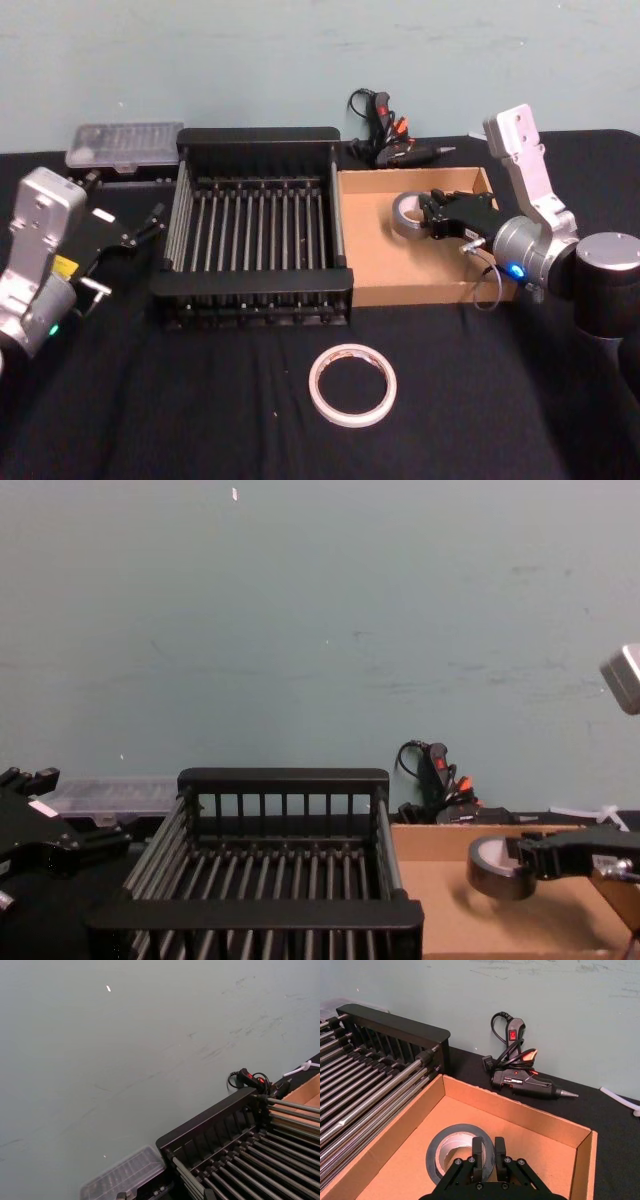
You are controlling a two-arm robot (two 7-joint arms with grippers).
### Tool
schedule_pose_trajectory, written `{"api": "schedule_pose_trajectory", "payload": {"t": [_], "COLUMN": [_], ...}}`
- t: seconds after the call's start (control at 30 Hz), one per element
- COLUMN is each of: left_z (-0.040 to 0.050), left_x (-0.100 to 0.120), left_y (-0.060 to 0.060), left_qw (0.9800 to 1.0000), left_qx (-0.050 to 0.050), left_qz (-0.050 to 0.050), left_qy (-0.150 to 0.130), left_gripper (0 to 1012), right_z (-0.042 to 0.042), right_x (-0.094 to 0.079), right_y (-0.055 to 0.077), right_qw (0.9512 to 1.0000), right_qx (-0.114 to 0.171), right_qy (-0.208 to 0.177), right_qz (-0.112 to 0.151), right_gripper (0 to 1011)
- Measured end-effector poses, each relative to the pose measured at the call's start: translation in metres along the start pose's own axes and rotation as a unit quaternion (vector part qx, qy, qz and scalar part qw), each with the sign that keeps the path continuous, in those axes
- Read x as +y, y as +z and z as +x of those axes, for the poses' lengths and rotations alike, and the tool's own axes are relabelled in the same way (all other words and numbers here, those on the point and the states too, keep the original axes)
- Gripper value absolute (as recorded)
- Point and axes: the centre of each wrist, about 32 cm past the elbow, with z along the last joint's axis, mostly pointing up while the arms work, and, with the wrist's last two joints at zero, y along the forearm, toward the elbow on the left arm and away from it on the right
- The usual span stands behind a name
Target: Pick up the white tape and place it into the black box , Pick up the silver tape and place it into the brown box.
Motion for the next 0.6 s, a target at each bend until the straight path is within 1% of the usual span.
{"api": "schedule_pose_trajectory", "payload": {"t": [0.2,0.27,0.3,0.4,0.57,0.6], "left_z": [0.0000,0.0000,0.0000,0.0000,0.0000,0.0000], "left_x": [0.0000,0.0000,0.0000,0.0000,0.0000,0.0000], "left_y": [0.0000,0.0000,0.0000,0.0000,0.0000,0.0000], "left_qw": [1.0000,1.0000,1.0000,1.0000,1.0000,1.0000], "left_qx": [0.000,0.000,0.000,0.000,0.000,0.000], "left_qz": [0.000,0.000,0.000,0.000,0.000,0.000], "left_qy": [0.000,0.000,0.000,0.000,0.000,0.000], "left_gripper": [1001,1001,1001,1001,1001,1001], "right_z": [0.0000,0.0000,0.0000,0.0001,0.0001,0.0002], "right_x": [-0.0001,-0.0002,-0.0002,-0.0003,-0.0004,-0.0004], "right_y": [0.0002,0.0002,0.0002,0.0002,0.0001,0.0001], "right_qw": [1.0000,1.0000,1.0000,1.0000,1.0000,1.0000], "right_qx": [0.000,-0.001,-0.001,-0.001,-0.001,-0.001], "right_qy": [0.000,0.001,0.001,0.001,0.001,0.001], "right_qz": [0.001,0.002,0.002,0.002,0.002,0.002], "right_gripper": [157,213,265,322,504,520]}}
